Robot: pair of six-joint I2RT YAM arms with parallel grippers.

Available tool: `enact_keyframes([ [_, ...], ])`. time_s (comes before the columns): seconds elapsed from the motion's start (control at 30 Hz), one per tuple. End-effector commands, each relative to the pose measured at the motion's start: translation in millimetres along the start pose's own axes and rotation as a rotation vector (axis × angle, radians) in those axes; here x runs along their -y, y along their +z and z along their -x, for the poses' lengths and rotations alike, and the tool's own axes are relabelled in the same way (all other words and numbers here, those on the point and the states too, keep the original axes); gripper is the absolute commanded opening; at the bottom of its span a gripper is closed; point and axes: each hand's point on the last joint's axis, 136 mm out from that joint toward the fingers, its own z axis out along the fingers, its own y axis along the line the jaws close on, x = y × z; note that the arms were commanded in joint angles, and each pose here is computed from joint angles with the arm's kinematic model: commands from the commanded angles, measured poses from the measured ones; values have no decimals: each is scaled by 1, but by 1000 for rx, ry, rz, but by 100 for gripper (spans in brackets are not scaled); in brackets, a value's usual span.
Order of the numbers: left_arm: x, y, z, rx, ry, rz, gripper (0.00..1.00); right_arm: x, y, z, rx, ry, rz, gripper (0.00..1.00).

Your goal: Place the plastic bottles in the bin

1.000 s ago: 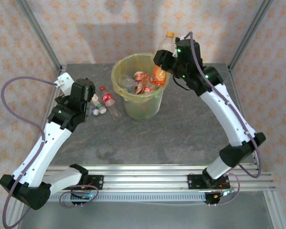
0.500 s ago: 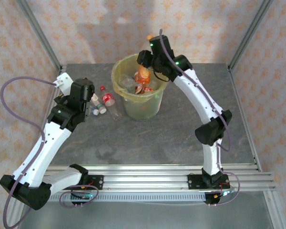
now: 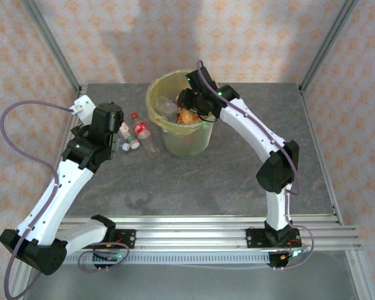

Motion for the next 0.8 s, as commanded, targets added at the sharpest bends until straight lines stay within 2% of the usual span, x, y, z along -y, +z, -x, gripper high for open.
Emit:
enact_keyframes([
  [0.0, -10, 0, 0, 6, 1, 30, 100, -15, -38, 25, 104, 14, 61, 62],
  [0.17, -11, 0, -1, 6, 2, 33, 100, -6, -46, 35, 145, -21, -4, 75],
  [0.27, -11, 0, -1, 6, 6, 37, 100, -4, -56, 42, 172, -46, -31, 78],
  [0.57, -12, 1, -2, 6, 8, 42, 100, 0, -89, 62, 290, -161, -170, 79],
  [0.77, -12, 3, -4, 3, 14, 49, 100, -2, -82, 68, 286, -223, -222, 76],
])
